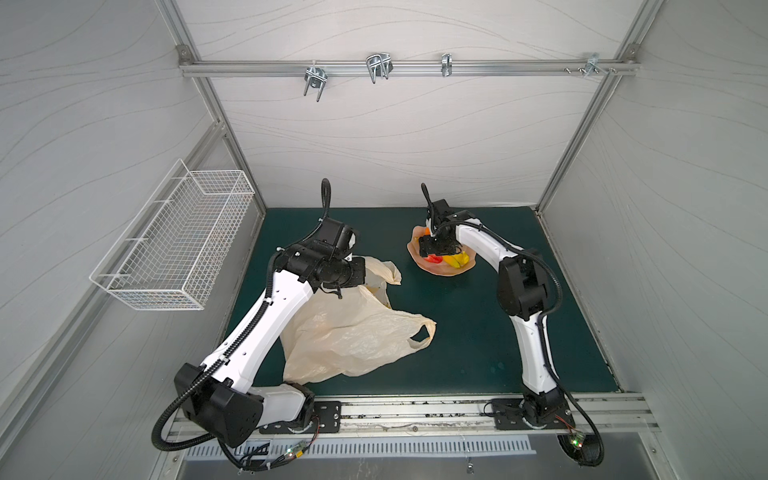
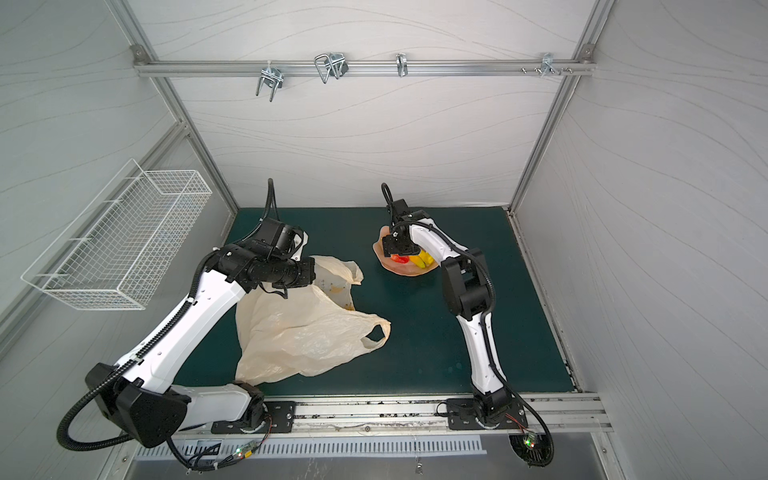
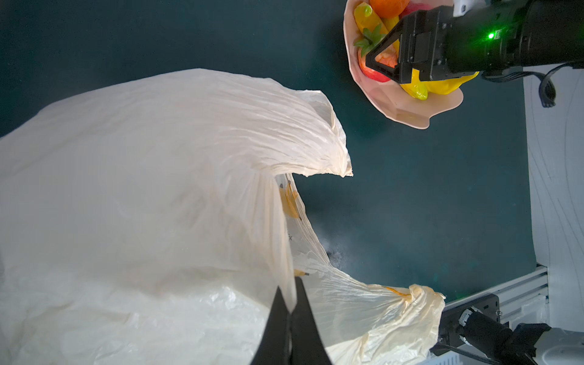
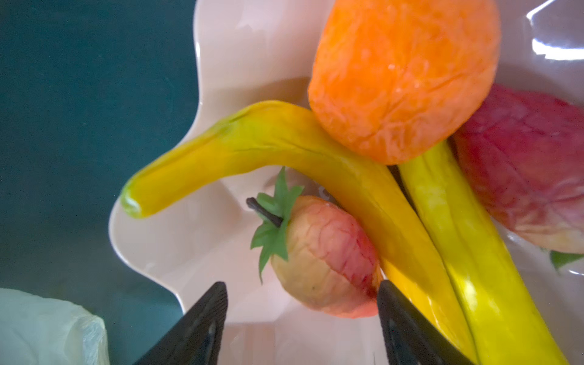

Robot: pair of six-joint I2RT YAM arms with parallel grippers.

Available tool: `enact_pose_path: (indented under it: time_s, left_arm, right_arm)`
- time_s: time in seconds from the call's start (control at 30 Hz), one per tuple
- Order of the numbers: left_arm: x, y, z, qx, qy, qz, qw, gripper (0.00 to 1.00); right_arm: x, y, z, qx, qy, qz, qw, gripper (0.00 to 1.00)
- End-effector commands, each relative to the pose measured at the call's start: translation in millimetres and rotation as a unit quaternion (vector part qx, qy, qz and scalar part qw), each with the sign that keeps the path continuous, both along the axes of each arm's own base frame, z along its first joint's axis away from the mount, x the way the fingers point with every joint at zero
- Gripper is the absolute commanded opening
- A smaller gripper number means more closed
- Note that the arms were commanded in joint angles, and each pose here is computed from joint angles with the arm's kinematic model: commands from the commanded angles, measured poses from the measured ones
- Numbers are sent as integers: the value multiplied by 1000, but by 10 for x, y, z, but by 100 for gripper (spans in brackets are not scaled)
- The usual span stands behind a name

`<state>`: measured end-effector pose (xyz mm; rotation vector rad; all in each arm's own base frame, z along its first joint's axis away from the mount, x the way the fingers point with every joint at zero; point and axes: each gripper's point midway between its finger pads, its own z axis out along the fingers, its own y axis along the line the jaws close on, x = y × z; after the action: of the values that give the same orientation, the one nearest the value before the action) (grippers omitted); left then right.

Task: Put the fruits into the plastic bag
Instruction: 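Lower the right gripper onto the peach-coloured strawberry in the bowl, then close the right gripper on the strawberry and lift it from the bowl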

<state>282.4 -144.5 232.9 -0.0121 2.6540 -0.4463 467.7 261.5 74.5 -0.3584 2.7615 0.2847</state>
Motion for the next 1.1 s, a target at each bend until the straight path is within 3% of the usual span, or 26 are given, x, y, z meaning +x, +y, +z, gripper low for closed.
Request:
enact_pose_path:
  time_s: [0.0,0.57,1.07]
  left_arm:
    - [-57,4,88,-10,-9,0,1000,0]
    - [-151,53,107,-9,-8,4,1000,0]
    - [-142,28,111,-16,-8,4,1000,0]
  right_arm:
    - [-4,-43,-83,-9,14,0,1000,74]
    - [88,-46,-239,-17,21,-25,999,69]
    - [58,-113,-190,-21,13,-50,998,43]
